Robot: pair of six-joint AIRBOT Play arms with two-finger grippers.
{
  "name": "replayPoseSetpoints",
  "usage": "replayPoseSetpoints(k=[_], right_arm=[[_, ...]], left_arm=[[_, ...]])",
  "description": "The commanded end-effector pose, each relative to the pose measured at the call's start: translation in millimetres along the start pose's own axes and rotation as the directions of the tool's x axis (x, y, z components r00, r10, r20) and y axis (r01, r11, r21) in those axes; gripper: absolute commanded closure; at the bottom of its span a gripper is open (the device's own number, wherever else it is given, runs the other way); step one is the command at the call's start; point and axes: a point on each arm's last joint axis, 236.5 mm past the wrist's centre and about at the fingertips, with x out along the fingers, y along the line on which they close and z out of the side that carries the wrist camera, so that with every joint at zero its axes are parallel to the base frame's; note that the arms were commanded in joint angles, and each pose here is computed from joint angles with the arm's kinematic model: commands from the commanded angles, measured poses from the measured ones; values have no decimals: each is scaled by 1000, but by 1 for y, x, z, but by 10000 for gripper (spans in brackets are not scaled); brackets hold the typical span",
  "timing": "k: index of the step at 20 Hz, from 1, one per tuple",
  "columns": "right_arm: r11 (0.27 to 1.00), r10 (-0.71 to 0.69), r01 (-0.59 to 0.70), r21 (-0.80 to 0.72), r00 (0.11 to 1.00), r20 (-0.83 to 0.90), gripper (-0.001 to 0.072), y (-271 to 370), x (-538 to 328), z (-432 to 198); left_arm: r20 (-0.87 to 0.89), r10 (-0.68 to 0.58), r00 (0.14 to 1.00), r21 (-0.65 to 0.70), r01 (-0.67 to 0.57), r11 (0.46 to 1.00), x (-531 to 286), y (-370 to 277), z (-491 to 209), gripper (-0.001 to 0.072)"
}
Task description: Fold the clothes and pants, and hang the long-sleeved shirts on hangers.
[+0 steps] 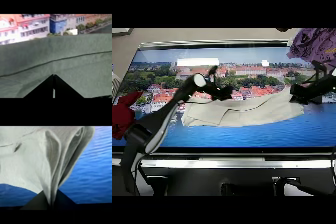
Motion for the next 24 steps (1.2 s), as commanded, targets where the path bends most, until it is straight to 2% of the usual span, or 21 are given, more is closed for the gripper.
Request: replayPoseSetpoints(k=[1, 7, 13, 19, 21, 24], right_arm=[[999, -41, 41, 9, 999, 26, 679, -4, -26, -10], [997, -79, 78, 17, 989, 121, 679, -5, -65, 8], [997, -74, 72, 23, 991, 108, 679, -1, -76, 2], [999, -43, 42, 11, 989, 140, 679, 7, -76, 10], [998, 64, -67, 18, 988, 140, 678, 32, -73, 14], [983, 176, -181, 22, 973, 148, 679, 76, -67, 18]], left_arm=[[3, -148, 989, -84, 148, 985, 60, -58, -37, 687], [-72, -208, 976, -173, 193, 966, 111, -82, -93, 687], [1, -253, 967, -277, 244, 929, 137, -95, -95, 687], [-25, -261, 965, -247, 247, 937, 104, -88, -71, 688], [-39, -208, 977, -184, 198, 963, 69, -69, -47, 688], [-10, -29, 1000, -49, 28, 998, -21, -16, 2, 688]])
